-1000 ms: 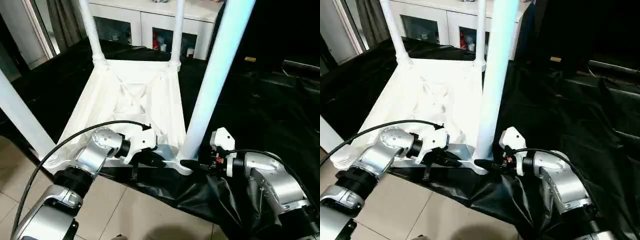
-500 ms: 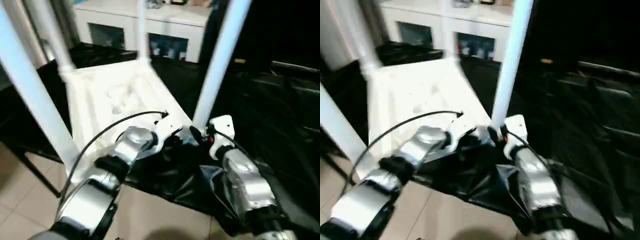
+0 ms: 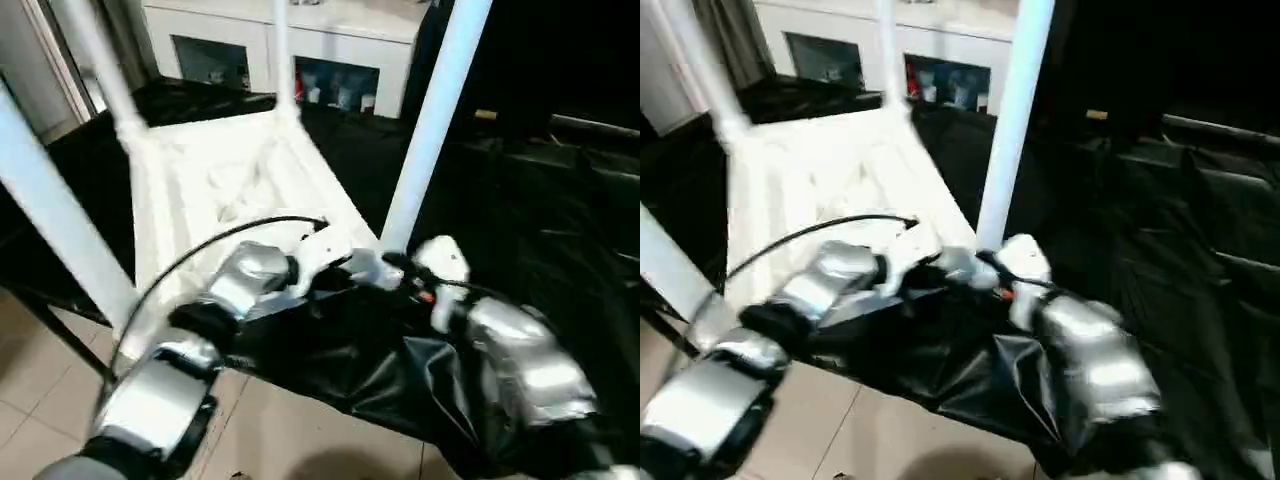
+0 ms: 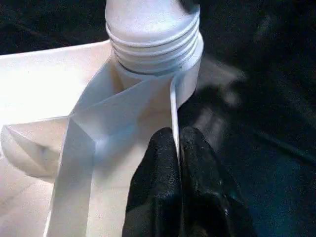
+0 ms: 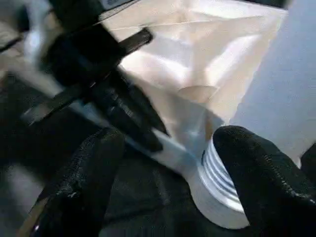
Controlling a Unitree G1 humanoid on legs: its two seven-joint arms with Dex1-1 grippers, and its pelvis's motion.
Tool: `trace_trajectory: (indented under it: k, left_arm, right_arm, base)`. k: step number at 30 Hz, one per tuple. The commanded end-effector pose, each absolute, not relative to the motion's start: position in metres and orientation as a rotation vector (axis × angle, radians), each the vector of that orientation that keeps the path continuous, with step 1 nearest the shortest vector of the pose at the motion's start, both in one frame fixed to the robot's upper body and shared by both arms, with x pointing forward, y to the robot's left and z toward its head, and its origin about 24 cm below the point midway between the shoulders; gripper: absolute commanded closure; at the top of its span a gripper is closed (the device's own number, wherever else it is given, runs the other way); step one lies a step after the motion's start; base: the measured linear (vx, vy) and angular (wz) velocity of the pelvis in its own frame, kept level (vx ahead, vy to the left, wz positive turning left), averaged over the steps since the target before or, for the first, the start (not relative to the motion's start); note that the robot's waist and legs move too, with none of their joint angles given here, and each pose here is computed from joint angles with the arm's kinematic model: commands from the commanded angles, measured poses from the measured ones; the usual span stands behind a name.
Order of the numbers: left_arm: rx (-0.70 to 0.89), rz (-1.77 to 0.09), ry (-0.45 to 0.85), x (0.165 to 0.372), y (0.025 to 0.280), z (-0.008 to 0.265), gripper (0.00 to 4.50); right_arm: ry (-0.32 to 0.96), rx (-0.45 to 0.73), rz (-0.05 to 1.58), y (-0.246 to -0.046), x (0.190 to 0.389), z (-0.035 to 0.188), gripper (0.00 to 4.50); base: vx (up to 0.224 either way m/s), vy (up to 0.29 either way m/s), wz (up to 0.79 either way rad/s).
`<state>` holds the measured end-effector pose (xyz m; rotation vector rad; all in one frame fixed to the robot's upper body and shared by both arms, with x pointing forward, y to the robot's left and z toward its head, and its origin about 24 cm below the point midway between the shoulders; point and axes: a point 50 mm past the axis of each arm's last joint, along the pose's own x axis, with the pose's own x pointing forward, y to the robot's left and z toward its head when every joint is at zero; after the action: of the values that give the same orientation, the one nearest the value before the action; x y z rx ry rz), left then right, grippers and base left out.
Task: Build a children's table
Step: Rotate leg to tighten
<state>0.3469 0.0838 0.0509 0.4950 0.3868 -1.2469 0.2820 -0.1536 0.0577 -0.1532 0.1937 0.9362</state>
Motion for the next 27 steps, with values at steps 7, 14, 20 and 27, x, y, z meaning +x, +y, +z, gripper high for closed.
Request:
trace_trajectory:
  k: [7,14,20,27]
  left_arm:
    - [0.497,-1.411,0.392,0.334,0.101,0.049,4.50]
    - [0.467,-1.546,0.378,0.322,0.099,0.053,4.50]
    - [0.460,-1.565,0.371,0.318,0.094,0.052,4.50]
    - [0.464,-1.556,0.372,0.318,0.095,0.053,4.50]
  right_arm:
    - [0.279,-0.281,0.961,-0.193,0.272,0.069,0.10]
    - [0.284,-0.256,1.016,-0.178,0.272,0.065,0.04]
    - [0.265,-0.234,1.080,-0.163,0.271,0.062,0.04]
    - [0.268,-0.221,1.100,-0.156,0.276,0.060,0.20]
  base:
    - [0.000,0.000,0.00]
    - [0.000,0.000,0.00]
    - [0.000,0.000,0.00]
    - [0.000,0.000,0.00]
